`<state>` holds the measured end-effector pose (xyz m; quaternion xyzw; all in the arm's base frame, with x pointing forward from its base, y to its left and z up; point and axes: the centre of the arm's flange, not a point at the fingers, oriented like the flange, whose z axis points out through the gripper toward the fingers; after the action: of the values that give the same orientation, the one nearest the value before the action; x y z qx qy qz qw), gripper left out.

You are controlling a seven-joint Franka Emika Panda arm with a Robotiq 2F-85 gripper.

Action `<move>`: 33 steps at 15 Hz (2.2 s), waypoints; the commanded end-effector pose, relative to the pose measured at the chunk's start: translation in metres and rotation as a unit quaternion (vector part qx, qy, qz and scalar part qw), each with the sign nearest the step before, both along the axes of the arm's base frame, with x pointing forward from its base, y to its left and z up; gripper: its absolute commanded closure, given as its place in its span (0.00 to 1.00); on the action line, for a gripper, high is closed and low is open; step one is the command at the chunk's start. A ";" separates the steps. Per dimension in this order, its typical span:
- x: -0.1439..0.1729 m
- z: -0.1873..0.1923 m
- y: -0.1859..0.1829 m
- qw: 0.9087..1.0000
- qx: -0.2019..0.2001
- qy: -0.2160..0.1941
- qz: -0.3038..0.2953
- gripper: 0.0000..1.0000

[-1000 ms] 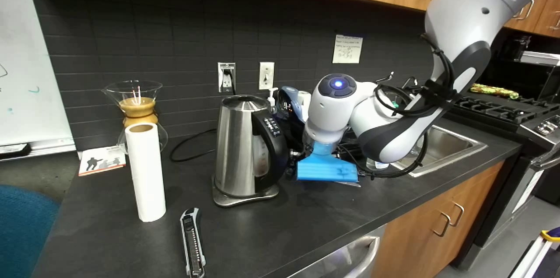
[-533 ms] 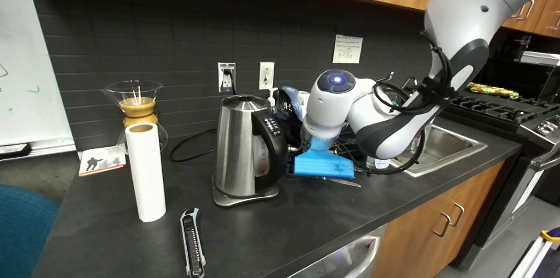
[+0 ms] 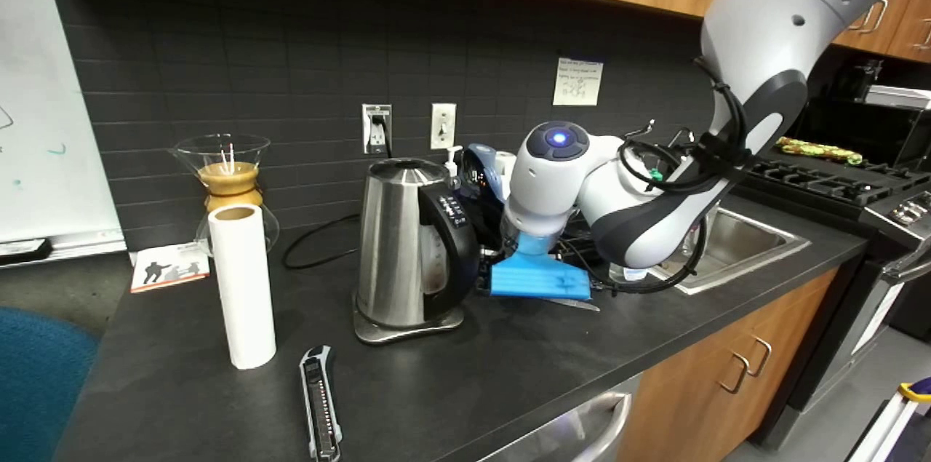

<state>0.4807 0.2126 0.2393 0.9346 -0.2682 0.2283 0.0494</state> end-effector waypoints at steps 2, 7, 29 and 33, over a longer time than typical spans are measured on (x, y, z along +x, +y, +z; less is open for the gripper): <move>0.006 -0.009 -0.004 1.000 -0.007 0.001 0.004 0.00; -0.006 -0.004 -0.007 1.000 -0.007 0.006 0.000 0.00; -0.073 0.019 0.006 0.994 0.014 0.020 0.109 0.00; -0.061 0.034 0.004 0.993 0.000 0.002 0.120 0.04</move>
<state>0.4167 0.2252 0.2582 0.9630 -0.1642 0.2124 0.0218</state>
